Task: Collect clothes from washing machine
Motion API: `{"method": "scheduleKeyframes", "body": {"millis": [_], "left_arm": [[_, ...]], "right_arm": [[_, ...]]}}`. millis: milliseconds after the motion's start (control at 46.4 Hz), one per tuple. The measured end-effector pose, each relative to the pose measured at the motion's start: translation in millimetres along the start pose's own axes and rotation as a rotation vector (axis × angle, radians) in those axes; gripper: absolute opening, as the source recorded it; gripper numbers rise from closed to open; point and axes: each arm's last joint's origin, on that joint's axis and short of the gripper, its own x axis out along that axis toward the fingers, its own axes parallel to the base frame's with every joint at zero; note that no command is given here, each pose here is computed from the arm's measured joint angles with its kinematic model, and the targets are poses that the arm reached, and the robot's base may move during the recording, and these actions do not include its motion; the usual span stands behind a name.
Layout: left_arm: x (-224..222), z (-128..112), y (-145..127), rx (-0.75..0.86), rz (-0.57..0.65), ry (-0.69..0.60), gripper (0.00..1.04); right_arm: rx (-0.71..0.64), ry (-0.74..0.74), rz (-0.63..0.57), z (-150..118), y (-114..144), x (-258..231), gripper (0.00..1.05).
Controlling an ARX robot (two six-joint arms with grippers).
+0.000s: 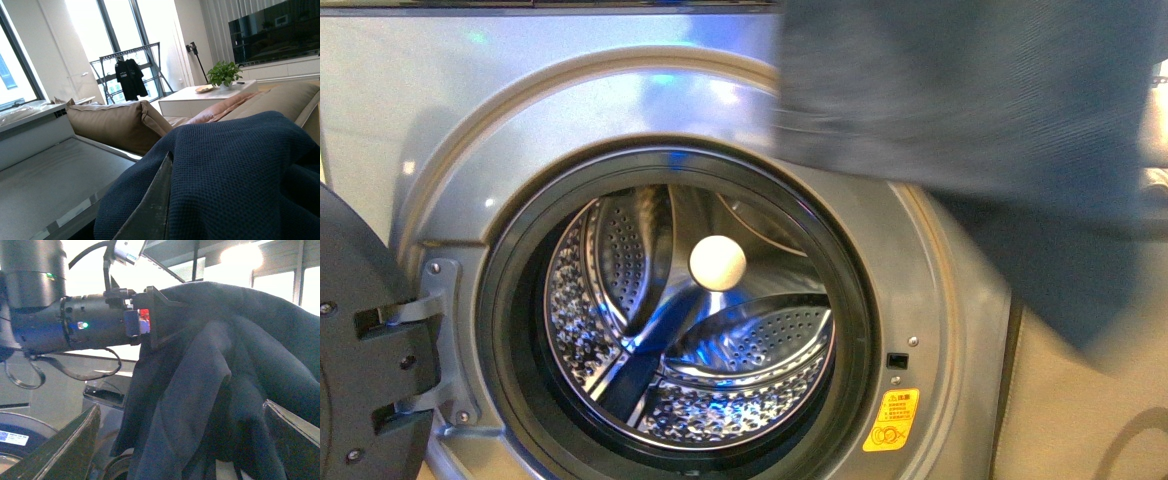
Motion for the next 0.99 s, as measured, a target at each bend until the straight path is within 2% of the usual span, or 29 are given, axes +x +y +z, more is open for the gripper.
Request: {"method": "scheduleKeyframes", "body": {"millis": [280,452,819,991], "left_arm": [[0.0,0.0,0.0,0.0,0.0,0.0,0.1],[0.0,0.0,0.0,0.0,0.001,0.0,0.1],[0.0,-0.1,0.3,0.0,0.005,0.002,0.1],[0.0,-0.2,0.6,0.001,0.01,0.004,0.1]], "right_arm": [[-0.096,0.041,-0.016,-6.9,-25.6,46.3,0.97],[-0.123,0.085,-0.014,-20.6,-34.5,63.8,0.97],[-0.083,0.147,0.01,-62.4,-34.8,104.9,0.97],[-0.059,0.113,0.015,-66.6,-24.5,128.9,0.97]]}}
